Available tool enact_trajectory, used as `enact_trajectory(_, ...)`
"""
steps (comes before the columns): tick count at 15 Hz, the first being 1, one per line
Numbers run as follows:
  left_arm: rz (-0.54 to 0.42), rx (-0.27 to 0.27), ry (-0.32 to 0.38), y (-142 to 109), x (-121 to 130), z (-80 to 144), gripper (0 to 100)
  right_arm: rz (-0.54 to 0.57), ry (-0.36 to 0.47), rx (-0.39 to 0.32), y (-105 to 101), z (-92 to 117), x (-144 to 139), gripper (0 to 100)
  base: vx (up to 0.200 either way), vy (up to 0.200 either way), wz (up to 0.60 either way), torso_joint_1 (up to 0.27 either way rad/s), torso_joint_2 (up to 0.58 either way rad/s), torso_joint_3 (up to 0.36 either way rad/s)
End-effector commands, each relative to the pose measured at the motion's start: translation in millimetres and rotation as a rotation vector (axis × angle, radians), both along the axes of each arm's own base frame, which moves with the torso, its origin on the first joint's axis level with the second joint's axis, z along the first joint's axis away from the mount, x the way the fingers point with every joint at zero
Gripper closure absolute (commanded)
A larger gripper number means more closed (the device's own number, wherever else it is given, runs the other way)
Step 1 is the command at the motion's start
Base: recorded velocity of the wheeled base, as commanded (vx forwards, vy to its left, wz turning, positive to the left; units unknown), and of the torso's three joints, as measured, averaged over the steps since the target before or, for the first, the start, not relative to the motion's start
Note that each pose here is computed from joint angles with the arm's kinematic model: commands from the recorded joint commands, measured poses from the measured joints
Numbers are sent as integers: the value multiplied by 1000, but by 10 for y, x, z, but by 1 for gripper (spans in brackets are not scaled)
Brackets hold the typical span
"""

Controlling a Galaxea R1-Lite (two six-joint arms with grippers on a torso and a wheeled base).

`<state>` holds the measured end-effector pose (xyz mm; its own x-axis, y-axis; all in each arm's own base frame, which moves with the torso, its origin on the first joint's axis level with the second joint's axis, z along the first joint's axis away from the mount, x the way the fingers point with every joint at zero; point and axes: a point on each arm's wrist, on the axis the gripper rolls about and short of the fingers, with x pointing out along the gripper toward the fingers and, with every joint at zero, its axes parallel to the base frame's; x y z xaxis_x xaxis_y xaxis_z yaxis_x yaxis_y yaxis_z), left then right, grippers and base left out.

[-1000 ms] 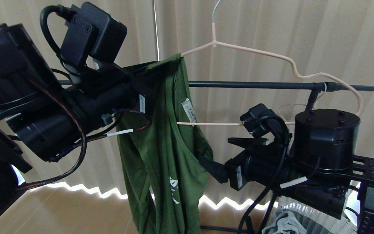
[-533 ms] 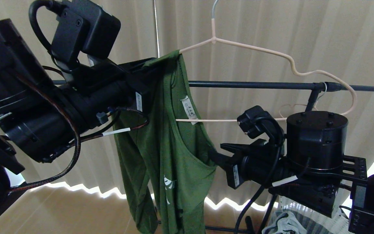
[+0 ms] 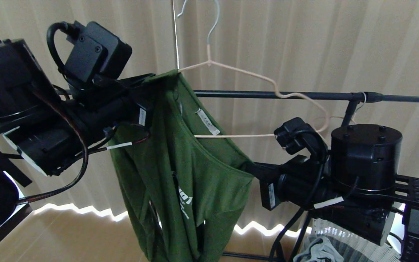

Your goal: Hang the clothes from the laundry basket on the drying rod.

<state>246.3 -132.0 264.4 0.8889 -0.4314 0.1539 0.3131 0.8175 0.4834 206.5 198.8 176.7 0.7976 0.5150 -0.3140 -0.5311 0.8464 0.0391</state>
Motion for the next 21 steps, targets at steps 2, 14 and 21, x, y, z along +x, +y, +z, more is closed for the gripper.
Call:
enact_trajectory(2,61,33,44,109,104,-157,100,-45,-15,12,-131,55,50,100,0,0,0,0,0,0)
enact_trajectory(14,161,59,43,411,75,-388,100,-239,-49,27,-597,182,342,100,0,0,0,0,0,0)
enact_trajectory(21,157,124,51,401,53,-486,100,-165,-102,77,-401,380,313,100,0,0,0,0,0,0)
